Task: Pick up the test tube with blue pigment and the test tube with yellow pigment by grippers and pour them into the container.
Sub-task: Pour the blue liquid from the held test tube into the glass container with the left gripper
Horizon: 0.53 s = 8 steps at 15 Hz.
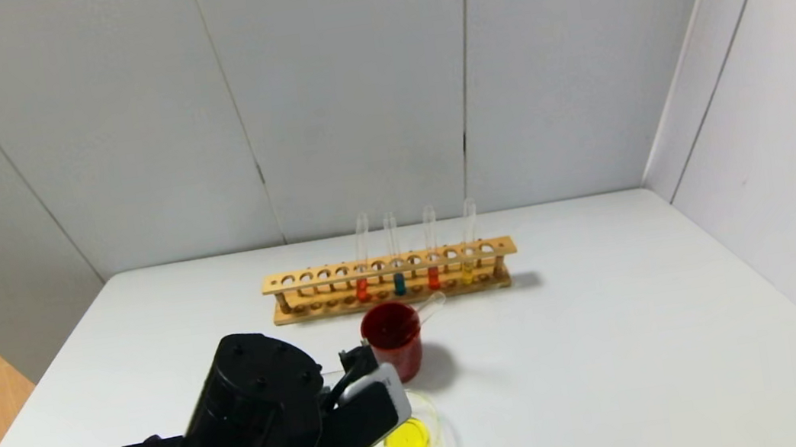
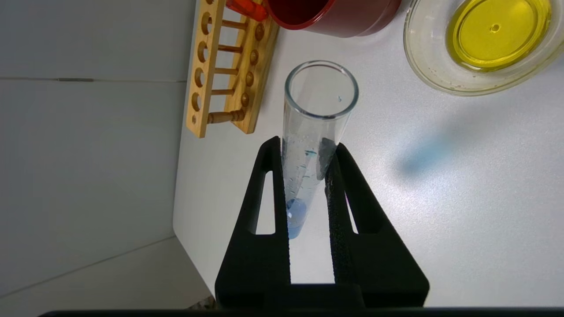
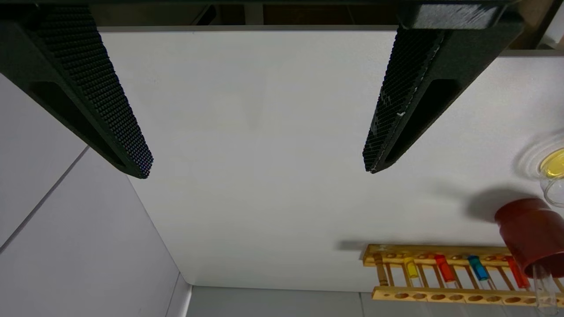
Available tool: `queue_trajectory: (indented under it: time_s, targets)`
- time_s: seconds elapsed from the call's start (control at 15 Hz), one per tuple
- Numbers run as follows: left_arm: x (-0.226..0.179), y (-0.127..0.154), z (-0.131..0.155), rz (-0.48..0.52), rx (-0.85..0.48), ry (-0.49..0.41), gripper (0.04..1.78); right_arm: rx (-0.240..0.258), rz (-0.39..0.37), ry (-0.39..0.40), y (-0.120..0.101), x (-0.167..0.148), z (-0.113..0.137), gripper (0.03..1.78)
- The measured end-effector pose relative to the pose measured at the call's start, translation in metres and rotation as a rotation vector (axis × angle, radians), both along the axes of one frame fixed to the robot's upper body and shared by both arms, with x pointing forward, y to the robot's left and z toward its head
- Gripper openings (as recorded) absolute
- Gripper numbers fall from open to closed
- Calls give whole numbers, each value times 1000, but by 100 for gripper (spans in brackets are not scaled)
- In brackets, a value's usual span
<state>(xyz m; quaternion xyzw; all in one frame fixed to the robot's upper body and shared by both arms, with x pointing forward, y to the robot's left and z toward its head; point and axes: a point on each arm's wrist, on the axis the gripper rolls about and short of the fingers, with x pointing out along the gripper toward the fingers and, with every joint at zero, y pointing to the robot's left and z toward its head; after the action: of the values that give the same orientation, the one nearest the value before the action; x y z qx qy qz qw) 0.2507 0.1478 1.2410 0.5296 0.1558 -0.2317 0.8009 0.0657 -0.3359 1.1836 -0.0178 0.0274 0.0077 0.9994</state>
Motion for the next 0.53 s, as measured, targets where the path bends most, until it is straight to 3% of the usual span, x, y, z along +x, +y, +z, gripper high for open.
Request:
queue_trajectory:
  time_s: [0.53]
  targets:
    - [5, -6, -10, -27, 90, 9, 30, 0, 0, 0, 0, 0, 0, 174]
